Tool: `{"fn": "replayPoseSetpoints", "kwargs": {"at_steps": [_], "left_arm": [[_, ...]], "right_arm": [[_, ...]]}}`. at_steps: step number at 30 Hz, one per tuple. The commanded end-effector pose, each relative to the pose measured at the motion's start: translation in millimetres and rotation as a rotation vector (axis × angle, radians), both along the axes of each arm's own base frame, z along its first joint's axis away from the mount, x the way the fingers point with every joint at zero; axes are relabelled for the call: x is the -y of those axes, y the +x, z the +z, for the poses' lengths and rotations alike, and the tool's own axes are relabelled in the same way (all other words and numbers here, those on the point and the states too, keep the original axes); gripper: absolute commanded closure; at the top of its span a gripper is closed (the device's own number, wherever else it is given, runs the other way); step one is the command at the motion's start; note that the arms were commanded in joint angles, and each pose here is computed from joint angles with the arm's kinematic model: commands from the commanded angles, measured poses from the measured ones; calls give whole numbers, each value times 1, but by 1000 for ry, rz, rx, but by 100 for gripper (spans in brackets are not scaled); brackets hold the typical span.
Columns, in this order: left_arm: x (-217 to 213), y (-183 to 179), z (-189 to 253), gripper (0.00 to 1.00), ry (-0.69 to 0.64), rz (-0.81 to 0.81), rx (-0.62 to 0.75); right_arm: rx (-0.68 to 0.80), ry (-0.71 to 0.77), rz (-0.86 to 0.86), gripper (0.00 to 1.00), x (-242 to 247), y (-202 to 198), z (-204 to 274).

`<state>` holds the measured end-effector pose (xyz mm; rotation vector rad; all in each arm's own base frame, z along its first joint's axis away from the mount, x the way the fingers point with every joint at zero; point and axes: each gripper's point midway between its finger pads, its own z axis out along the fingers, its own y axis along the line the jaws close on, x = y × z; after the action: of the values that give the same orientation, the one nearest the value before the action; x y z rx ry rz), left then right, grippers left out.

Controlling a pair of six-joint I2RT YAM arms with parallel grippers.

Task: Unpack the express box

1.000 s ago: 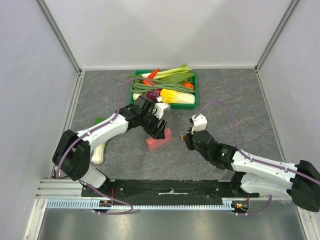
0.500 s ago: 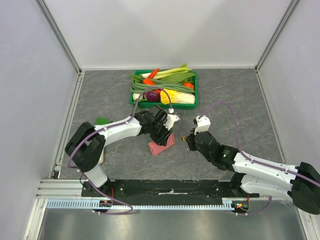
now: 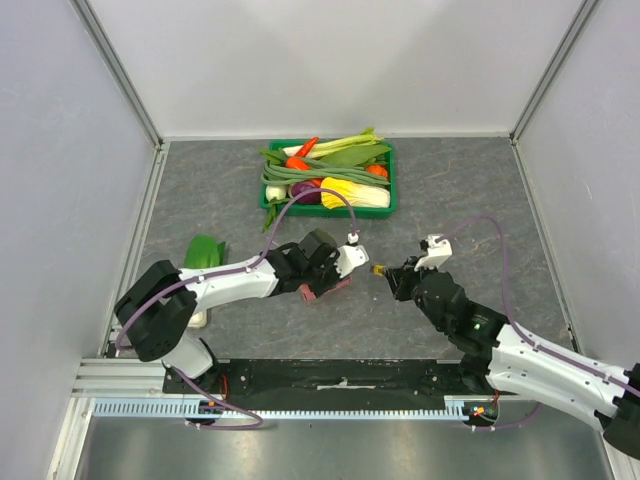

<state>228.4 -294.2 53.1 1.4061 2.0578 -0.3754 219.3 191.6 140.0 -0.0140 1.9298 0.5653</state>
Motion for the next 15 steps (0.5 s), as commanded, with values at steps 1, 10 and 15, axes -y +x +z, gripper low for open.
{"fn": "replayPoseSetpoints", "kwargs": {"at_steps": [1, 10, 15], "left_arm": [[6, 13, 10, 79, -13, -64, 175], [0, 8, 1, 85, -14, -55, 240], [-4, 0, 1, 86, -31, -60, 222]], "right_arm": [[66, 123, -2, 100, -1, 2, 23], [101, 152, 183, 100, -37, -4, 35], [103, 160, 161, 100, -35, -1, 30]]}}
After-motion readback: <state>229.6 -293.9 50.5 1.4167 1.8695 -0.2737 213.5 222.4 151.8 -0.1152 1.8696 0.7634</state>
